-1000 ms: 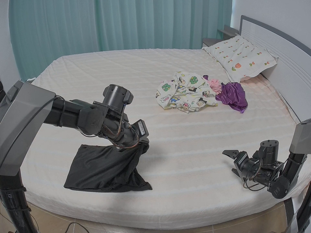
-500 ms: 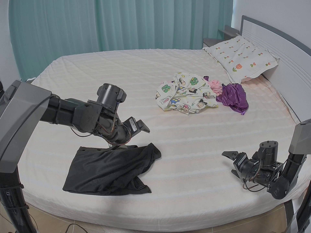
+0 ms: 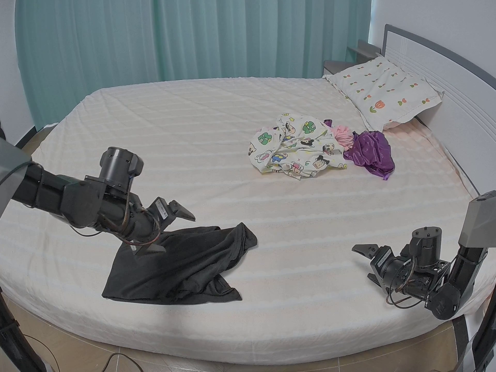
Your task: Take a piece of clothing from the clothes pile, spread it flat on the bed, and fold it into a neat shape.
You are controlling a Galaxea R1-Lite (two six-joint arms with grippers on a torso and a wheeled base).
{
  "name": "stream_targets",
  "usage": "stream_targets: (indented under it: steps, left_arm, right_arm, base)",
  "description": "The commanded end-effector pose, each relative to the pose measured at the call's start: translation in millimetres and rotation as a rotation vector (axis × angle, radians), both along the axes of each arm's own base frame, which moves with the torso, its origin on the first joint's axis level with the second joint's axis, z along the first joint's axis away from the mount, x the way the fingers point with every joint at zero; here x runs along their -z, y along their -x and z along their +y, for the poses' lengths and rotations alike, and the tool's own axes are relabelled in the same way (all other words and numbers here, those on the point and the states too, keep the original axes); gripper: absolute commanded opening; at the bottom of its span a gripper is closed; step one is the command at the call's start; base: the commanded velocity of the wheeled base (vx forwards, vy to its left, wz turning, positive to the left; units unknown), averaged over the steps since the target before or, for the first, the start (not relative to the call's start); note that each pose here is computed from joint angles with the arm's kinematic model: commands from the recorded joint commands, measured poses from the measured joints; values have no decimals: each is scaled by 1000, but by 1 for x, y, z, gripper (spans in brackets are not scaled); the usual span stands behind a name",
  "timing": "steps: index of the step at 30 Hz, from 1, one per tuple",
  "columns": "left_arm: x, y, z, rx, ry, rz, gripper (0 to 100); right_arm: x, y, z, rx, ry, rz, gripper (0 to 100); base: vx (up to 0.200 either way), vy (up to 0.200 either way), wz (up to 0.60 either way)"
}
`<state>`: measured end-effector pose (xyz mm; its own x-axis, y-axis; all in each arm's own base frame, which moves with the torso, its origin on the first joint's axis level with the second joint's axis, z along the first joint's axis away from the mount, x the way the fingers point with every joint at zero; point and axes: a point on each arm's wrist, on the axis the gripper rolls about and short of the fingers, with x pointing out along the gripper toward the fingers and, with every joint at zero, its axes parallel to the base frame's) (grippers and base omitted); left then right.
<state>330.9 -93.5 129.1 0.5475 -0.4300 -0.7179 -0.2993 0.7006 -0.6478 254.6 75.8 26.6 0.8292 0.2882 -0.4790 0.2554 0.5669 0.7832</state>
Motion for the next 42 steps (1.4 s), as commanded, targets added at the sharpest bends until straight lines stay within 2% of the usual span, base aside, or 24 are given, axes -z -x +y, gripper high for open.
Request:
stream_targets:
  steps: [1,6,13,14,22,26,35,38,39,42]
  left_arm:
    - [-6,21,32,-79,22,-6,100]
    - [-3,22,40,-146,66,-4,100]
    - [10,34,41,-130,111,-63,100]
    - [13,35,45,-133,133,-76,100]
    - [9,31,63,-188,160,-98,100]
    - [10,30,69,-198,170,-92,100]
    - [12,28,76,-216,170,-92,100]
    - [13,29,74,-181,190,-85,100]
    - [15,24,73,-153,212,-81,100]
    - [22,1,72,-122,208,-110,100]
  right_arm:
    - [2,1,1,-5,2,7,100]
    - [1,1,1,-5,3,5,100]
    - [-3,0,9,-35,3,-24,100]
    - [-6,-2,15,-58,0,-60,100]
    - [-16,-15,55,-199,33,-146,100]
    - [-19,-35,79,-243,39,-130,100]
    - [-21,-70,97,-244,54,-111,100]
    - [-15,-68,97,-246,67,-91,100]
    - [-13,-67,94,-237,76,-81,100]
    - [-9,-62,88,-230,86,-60,100]
  base:
    - [0,0,0]
    - [0,0,0]
    - [0,143,0]
    - [0,200,0]
    - [0,200,0]
    - [0,200,0]
    - [0,200,0]
    - [0,133,0]
    - [0,0,0]
    - [0,0,0]
